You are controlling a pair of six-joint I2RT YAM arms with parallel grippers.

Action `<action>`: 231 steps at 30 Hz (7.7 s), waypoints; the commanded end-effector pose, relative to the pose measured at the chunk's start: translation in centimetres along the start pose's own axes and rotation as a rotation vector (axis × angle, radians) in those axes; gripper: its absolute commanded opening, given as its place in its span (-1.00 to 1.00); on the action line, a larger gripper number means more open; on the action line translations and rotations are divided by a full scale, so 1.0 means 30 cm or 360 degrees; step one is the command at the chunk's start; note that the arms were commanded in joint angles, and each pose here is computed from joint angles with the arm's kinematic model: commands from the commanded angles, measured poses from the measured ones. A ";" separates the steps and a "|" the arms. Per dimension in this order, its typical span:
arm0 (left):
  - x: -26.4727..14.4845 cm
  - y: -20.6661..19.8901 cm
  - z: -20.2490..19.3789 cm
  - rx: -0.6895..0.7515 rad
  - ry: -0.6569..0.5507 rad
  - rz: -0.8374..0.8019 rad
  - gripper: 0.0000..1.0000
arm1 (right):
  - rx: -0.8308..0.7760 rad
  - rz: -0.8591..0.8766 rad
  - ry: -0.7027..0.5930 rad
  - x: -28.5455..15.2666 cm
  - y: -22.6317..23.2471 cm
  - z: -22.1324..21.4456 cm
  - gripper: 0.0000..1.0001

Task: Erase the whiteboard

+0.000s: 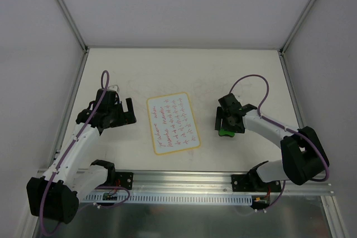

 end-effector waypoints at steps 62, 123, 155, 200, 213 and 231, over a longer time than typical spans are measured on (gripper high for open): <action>0.551 -0.220 0.154 -0.0102 0.0375 0.0318 -0.42 | -0.0204 0.0134 -0.0385 -0.198 0.091 0.035 -0.22; 0.392 -0.293 -0.039 0.0073 0.0536 -0.0032 -0.45 | -0.0404 0.0234 -0.0470 -0.263 0.226 0.017 -0.21; 0.412 -0.190 -0.264 0.0085 0.0739 0.0178 -1.00 | -0.0514 0.0280 -0.0453 -0.278 0.377 0.040 -0.21; 0.340 -0.115 -0.352 0.0052 0.0741 0.0167 -1.00 | -0.0184 -0.0248 0.0070 0.018 0.284 0.020 -0.28; 0.275 -0.275 -0.238 0.0114 0.0595 -0.0174 -0.29 | -0.0391 0.0017 0.0045 0.018 0.374 0.030 -0.30; 0.385 -0.425 -0.280 0.0261 0.0755 -0.0242 -0.18 | -0.0426 0.0124 0.0039 0.007 0.431 0.022 -0.31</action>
Point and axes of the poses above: each gripper's point midway between its finger pads, its own x axis out along the fingers, its own y axis along the line the jaws close on, z = x × y, the point moved 3 cm from there along -x, back along the fingers, and after that the axes turned 9 degrees about -x, right-handed, at the moved point
